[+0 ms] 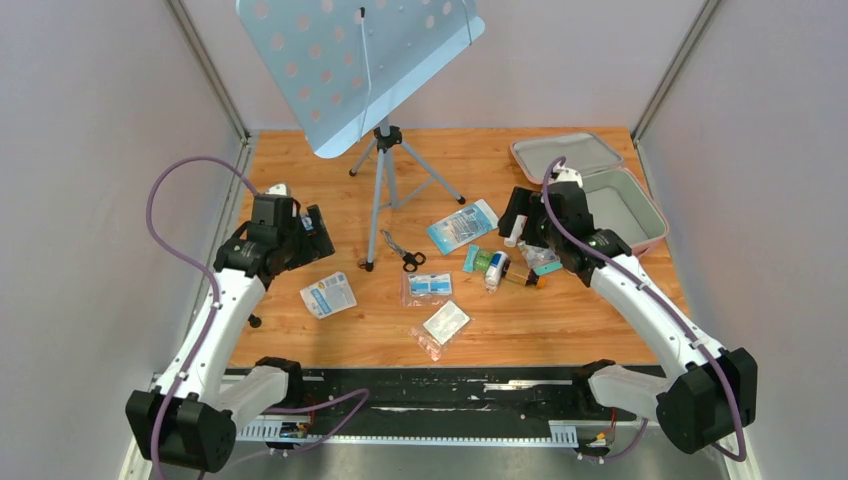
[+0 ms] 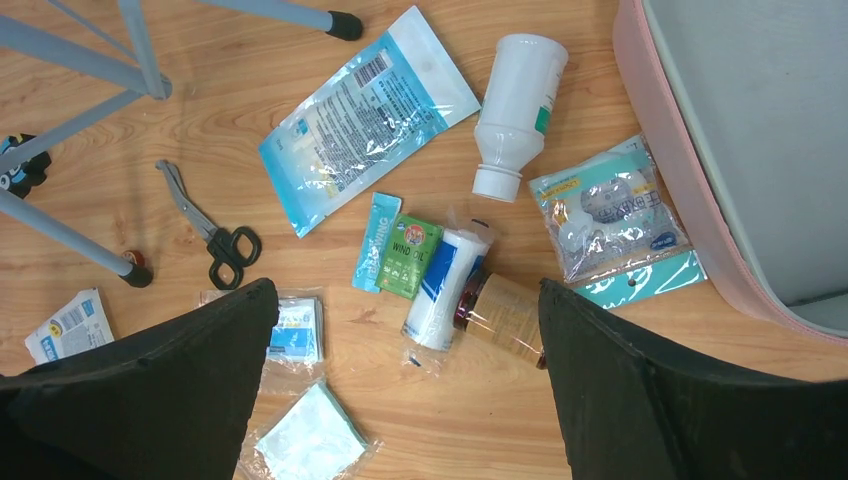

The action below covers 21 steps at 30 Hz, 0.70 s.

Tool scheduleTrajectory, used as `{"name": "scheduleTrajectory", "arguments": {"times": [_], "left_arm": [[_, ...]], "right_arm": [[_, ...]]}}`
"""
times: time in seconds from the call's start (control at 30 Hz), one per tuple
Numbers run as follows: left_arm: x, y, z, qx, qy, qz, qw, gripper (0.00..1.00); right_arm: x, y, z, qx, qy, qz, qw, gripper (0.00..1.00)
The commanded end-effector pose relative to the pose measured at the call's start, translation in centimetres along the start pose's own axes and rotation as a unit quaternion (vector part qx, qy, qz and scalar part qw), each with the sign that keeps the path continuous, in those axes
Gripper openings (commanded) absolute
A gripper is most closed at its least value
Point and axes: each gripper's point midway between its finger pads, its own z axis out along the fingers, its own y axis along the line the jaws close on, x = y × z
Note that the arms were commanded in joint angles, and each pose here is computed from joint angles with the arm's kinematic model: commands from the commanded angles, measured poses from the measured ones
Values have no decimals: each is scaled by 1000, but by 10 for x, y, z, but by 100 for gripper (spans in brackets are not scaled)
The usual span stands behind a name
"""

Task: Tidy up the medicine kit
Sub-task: Pick up the pill bottle at the center of the board.

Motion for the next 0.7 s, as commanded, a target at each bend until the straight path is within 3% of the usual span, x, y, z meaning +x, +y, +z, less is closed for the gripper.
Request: {"name": "scheduleTrajectory", "arguments": {"times": [0.0,0.3,0.57,0.67], "left_arm": [[-16,-11,-13,33,-41,-7,999,100],[-12,-7,-9,20,-40,-36,998,100],[42,-45,5,72,7,38,997,100],[64,-67,5,101,20,69,992,100]], "right_arm": [[-23,9,-7,-8,-28,11,1000,100],[-25,-10,-6,52,-49,81,994,100],[20,12,2,-31,40,51,997,99],[46,10,2,-39,76,73,994,91]]}}
